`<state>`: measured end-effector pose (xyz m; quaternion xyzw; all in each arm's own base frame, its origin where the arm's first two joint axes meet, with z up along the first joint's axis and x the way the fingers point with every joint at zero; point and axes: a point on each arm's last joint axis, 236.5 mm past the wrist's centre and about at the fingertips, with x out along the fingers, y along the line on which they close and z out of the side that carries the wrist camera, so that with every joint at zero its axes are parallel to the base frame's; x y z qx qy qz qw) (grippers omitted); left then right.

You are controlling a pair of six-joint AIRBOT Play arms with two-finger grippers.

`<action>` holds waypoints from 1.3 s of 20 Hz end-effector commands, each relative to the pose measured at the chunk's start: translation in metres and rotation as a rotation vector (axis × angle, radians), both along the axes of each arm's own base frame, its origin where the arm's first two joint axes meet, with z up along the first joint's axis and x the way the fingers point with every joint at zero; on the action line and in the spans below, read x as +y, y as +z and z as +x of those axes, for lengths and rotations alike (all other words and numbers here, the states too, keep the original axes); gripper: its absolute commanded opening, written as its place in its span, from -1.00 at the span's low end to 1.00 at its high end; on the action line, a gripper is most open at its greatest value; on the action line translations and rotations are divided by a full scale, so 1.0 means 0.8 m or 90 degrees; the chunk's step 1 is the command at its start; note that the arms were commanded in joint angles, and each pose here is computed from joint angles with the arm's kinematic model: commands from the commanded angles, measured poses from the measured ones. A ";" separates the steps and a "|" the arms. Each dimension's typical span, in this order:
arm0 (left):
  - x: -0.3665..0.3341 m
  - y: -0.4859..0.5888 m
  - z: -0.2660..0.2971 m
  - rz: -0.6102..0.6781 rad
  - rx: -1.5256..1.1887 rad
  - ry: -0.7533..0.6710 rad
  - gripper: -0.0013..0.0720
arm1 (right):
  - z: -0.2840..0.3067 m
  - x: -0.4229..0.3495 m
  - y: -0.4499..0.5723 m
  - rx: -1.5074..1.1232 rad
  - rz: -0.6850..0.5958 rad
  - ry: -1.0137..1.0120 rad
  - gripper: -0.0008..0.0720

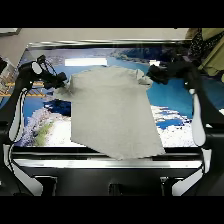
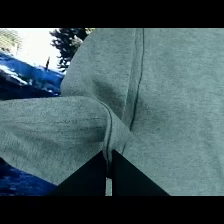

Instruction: Fold the clothes and pants, and hang the long-sleeved shirts on hangers.

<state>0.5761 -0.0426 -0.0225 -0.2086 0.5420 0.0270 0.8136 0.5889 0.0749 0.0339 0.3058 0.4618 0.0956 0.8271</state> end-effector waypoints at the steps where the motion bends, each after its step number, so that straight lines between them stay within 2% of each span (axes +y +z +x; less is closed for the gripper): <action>1: 0.004 -0.003 -0.030 -0.005 0.061 -0.012 -0.92 | -0.086 -0.060 0.026 0.089 -0.018 0.092 0.03; 4: 0.006 0.000 -0.052 -0.001 0.101 -0.031 -0.92 | -0.167 -0.128 0.034 0.168 -0.002 0.082 0.14; 5: 0.005 0.001 -0.059 -0.001 0.111 -0.037 -0.92 | -0.201 -0.140 0.025 0.208 0.008 0.079 0.35; 8: 0.004 0.005 -0.066 -0.002 0.122 -0.041 -0.92 | -0.304 -0.156 -0.029 0.336 0.039 0.028 0.37; 12: -0.002 0.008 -0.066 -0.014 0.120 -0.042 -0.92 | -0.404 -0.114 -0.094 0.430 0.095 0.009 0.37; 18: -0.004 0.008 -0.068 -0.016 0.124 -0.045 -0.92 | -0.479 -0.074 -0.161 0.483 0.117 -0.007 0.33; 23: -0.004 0.008 -0.068 -0.015 0.124 -0.045 -0.92 | -0.500 -0.058 -0.182 0.496 0.127 -0.003 0.31; 24: -0.004 0.008 -0.068 -0.015 0.124 -0.045 -0.92 | -0.503 -0.054 -0.184 0.499 0.124 0.004 0.16; 25: -0.004 0.008 -0.068 -0.015 0.124 -0.045 -0.92 | -0.502 -0.050 -0.186 0.497 0.120 0.010 -0.09; 26: -0.004 0.008 -0.068 -0.015 0.124 -0.045 -0.92 | -0.497 -0.043 -0.184 0.489 0.123 0.015 -0.51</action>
